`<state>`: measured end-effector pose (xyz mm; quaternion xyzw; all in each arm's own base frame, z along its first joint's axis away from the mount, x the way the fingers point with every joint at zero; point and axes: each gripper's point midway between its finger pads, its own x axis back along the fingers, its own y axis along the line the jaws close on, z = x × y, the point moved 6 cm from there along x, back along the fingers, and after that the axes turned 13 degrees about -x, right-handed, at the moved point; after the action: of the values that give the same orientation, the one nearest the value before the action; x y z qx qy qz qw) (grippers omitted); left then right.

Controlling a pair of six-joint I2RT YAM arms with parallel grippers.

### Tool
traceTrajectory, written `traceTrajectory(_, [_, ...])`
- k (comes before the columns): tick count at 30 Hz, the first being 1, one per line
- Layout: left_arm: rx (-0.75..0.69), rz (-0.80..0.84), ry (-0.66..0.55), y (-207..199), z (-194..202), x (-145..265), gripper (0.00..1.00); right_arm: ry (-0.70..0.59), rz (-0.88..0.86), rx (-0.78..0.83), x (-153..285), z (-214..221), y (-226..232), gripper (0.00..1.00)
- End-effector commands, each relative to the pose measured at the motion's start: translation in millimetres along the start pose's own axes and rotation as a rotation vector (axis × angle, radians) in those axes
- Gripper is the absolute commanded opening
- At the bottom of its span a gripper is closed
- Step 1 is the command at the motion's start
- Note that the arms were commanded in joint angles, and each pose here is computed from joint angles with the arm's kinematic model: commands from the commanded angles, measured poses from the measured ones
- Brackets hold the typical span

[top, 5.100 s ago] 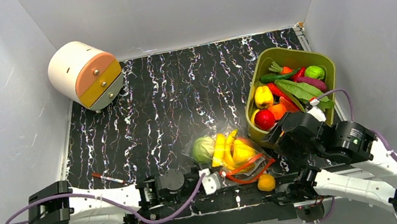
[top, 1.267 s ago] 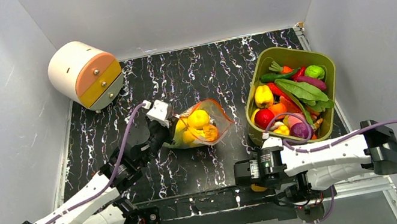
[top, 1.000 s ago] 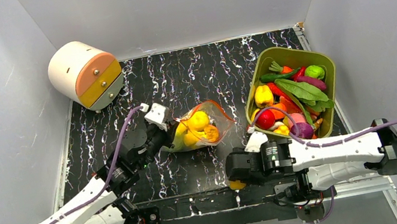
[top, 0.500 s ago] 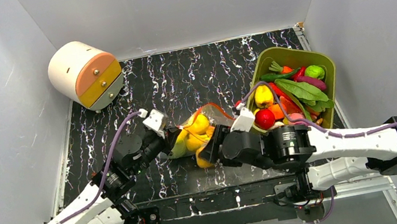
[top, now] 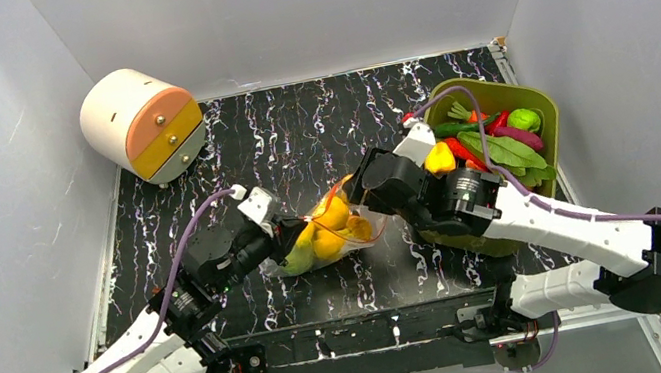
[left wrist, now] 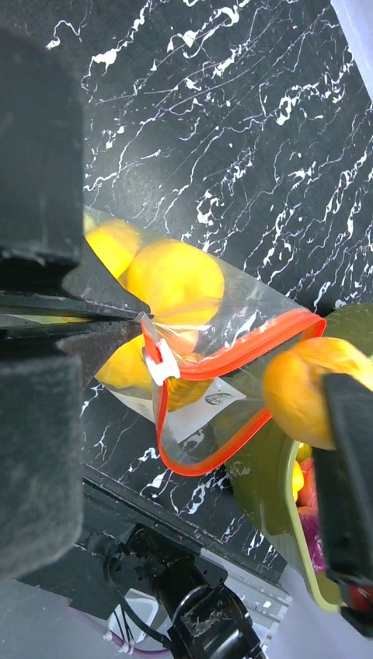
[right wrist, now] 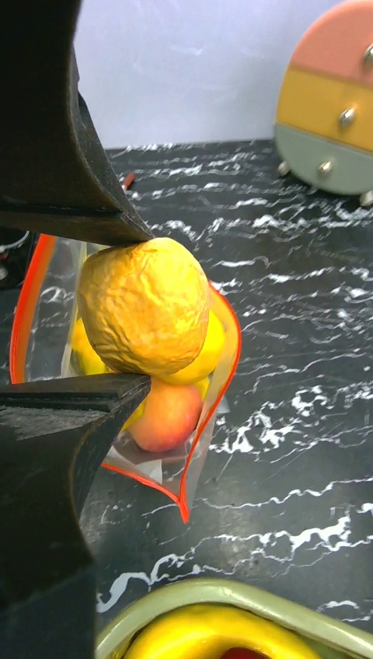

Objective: Place the food in the zip-top bag and seal the zipper
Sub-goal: Place the fake fruit in the zipper food storage bag.

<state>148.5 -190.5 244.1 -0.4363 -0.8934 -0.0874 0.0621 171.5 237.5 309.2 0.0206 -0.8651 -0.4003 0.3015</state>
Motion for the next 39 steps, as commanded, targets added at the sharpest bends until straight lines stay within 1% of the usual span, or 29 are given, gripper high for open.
traceTrajectory(1, [-0.007, 0.019, -0.074, -1, -12, 3, 0.0, 0.056, -0.074, -0.013, -4, 10, 5, 0.5])
traceTrajectory(7, [-0.012, 0.021, -0.073, -1, -10, 3, 0.0, 0.149, -0.115, 0.011, -11, 30, 1, 0.56])
traceTrajectory(9, [-0.012, 0.019, -0.076, -1, -11, 3, 0.0, 0.157, -0.144, 0.037, -8, 29, 0, 0.61])
traceTrajectory(10, [-0.011, 0.019, -0.078, -1, -11, 3, 0.0, 0.157, -0.164, 0.058, -5, 28, 0, 0.65])
traceTrajectory(12, [-0.008, 0.018, -0.083, -1, -11, 4, 0.0, 0.171, -0.225, 0.128, 1, 26, 2, 0.74])
traceTrajectory(13, [-0.008, 0.017, -0.085, -1, -11, 4, 0.0, 0.183, -0.258, 0.174, 4, 25, 3, 0.76])
traceTrajectory(16, [-0.009, 0.024, -0.093, -2, -12, 4, 0.0, 0.203, -0.326, 0.329, 14, 21, 4, 0.77])
traceTrajectory(19, [-0.02, 0.04, -0.1, -3, -13, 6, 0.0, 0.214, -0.443, 0.504, 26, 15, 16, 0.75])
traceTrajectory(22, [-0.022, 0.046, -0.108, -4, -13, 6, 0.0, 0.226, -0.613, 0.741, 32, 16, 27, 0.69])
traceTrajectory(26, [-0.02, 0.06, -0.115, -6, -15, 7, 0.0, 0.18, -0.803, 1.034, 36, 15, 33, 0.63])
traceTrajectory(30, [-0.021, 0.067, -0.115, -7, -15, 8, 0.0, 0.13, -0.953, 1.215, 42, 15, 42, 0.54])
traceTrajectory(33, [-0.021, 0.067, -0.119, -7, -16, 10, 0.0, 0.129, -1.024, 1.321, 41, 19, 46, 0.47])
traceTrajectory(39, [-0.022, 0.07, -0.134, -7, -17, 12, 0.0, 0.058, -1.078, 1.437, 31, 22, 52, 0.44])
